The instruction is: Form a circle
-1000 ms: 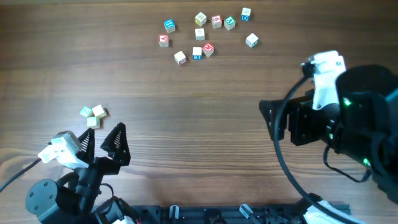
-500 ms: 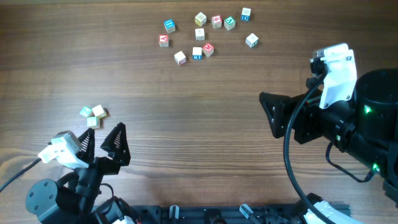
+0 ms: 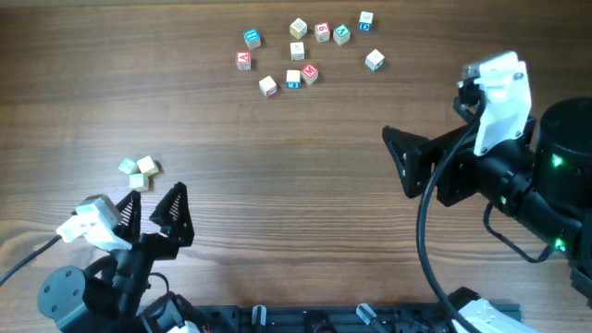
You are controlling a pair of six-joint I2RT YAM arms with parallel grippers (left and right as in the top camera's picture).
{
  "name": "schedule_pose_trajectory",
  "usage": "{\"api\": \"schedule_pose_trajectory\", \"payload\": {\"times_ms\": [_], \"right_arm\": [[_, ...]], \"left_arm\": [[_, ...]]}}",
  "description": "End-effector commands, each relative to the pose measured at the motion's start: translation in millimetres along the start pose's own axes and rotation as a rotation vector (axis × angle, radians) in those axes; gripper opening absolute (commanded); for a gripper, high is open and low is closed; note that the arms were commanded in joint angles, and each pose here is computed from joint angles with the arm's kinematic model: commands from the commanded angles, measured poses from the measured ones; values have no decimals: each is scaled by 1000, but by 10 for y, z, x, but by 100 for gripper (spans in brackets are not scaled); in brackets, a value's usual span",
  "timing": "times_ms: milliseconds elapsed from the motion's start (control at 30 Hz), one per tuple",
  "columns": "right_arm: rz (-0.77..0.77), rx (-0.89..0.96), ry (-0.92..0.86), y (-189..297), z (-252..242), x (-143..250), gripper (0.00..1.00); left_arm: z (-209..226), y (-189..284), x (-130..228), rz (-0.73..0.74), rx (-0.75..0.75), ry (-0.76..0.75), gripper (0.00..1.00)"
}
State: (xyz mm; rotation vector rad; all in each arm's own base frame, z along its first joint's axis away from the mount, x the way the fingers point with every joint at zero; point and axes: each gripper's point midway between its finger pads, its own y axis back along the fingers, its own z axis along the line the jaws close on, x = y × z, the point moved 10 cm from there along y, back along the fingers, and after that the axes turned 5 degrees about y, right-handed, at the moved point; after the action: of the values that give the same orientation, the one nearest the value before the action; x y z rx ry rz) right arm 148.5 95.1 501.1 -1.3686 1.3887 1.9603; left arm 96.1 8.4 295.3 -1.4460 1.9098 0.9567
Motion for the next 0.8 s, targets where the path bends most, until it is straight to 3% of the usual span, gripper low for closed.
{"api": "schedule_pose_trajectory", "payload": {"times_ms": [0, 167, 333, 567, 767], "right_arm": [[-15, -3, 54, 37, 3, 2, 100], [39, 132, 55, 46, -106, 191, 100], [29, 168, -33, 286, -175, 658, 100], [-223, 173, -63, 632, -261, 1376, 100], [-368, 275, 143, 32, -326, 1851, 100]], "left_arm": [[9, -5, 7, 2, -2, 0, 100], [9, -5, 7, 2, -2, 0, 100], [9, -5, 7, 2, -2, 0, 100], [9, -5, 7, 2, -2, 0, 100], [9, -5, 7, 2, -2, 0, 100]]}}
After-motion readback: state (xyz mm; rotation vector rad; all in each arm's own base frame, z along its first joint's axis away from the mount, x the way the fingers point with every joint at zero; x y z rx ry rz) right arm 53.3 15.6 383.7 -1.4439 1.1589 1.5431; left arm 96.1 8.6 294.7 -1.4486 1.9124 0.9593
